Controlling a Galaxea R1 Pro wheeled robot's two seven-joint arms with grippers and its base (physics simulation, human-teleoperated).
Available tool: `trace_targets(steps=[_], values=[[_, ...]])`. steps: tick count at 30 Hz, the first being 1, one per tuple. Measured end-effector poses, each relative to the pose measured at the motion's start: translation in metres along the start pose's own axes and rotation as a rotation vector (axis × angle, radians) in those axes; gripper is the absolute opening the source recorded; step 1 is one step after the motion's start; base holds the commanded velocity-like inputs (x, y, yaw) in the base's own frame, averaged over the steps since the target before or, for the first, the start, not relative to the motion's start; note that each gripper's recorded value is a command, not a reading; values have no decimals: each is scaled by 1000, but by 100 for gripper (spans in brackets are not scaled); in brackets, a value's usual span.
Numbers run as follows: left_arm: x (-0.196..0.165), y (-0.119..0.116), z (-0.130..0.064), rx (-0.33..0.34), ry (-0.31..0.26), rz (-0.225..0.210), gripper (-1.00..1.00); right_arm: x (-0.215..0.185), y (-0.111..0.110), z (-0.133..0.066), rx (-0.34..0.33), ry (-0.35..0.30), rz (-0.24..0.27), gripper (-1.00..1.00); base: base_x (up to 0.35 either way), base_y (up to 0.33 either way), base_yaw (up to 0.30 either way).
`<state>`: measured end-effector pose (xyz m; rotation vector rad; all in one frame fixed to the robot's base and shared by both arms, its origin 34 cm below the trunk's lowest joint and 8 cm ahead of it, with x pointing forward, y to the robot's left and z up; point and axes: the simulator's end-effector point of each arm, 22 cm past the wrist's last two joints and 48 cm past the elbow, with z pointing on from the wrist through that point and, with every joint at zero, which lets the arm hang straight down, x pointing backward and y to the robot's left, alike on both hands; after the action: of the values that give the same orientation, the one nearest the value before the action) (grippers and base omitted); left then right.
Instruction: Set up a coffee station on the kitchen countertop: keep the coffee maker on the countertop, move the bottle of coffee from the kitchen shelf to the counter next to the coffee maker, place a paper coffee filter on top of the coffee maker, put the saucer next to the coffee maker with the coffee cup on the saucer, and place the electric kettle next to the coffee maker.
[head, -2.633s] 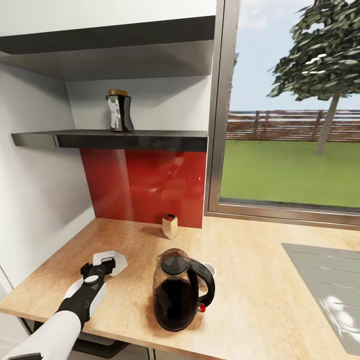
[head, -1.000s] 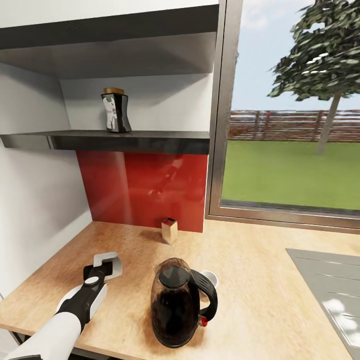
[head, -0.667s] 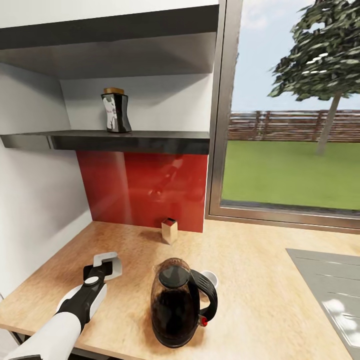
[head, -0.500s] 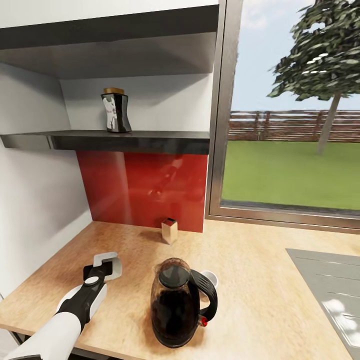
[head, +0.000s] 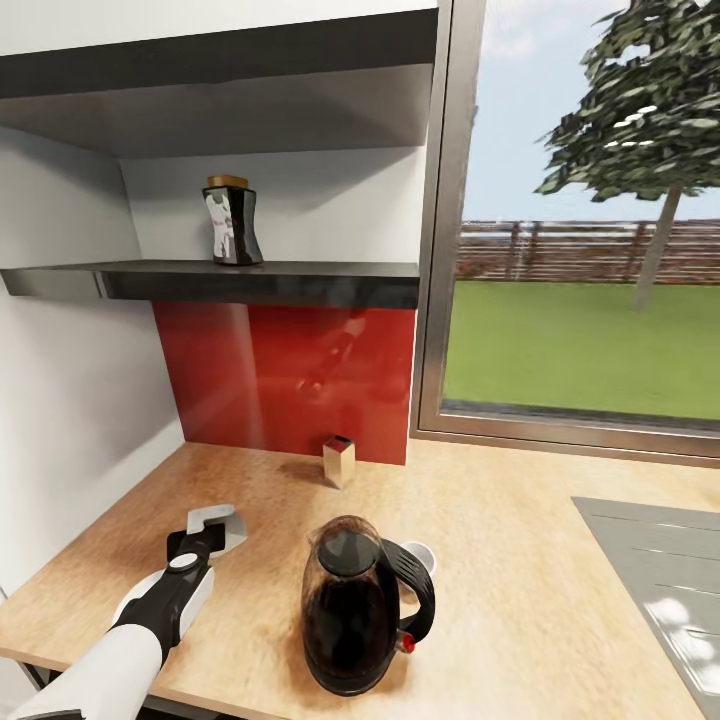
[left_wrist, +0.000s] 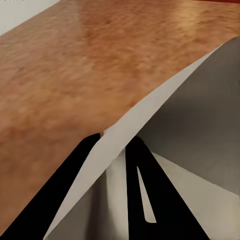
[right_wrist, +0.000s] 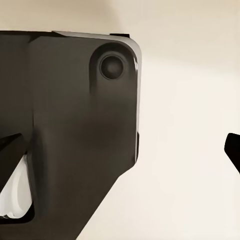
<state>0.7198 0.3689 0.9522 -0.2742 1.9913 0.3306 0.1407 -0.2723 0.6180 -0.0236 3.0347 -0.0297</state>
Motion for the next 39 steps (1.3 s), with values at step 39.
trace_targets(steps=[39], values=[[-30, -2, 3, 10, -26, -16, -100, -5, 6, 0, -6, -11, 4, 100, 0, 0, 0]])
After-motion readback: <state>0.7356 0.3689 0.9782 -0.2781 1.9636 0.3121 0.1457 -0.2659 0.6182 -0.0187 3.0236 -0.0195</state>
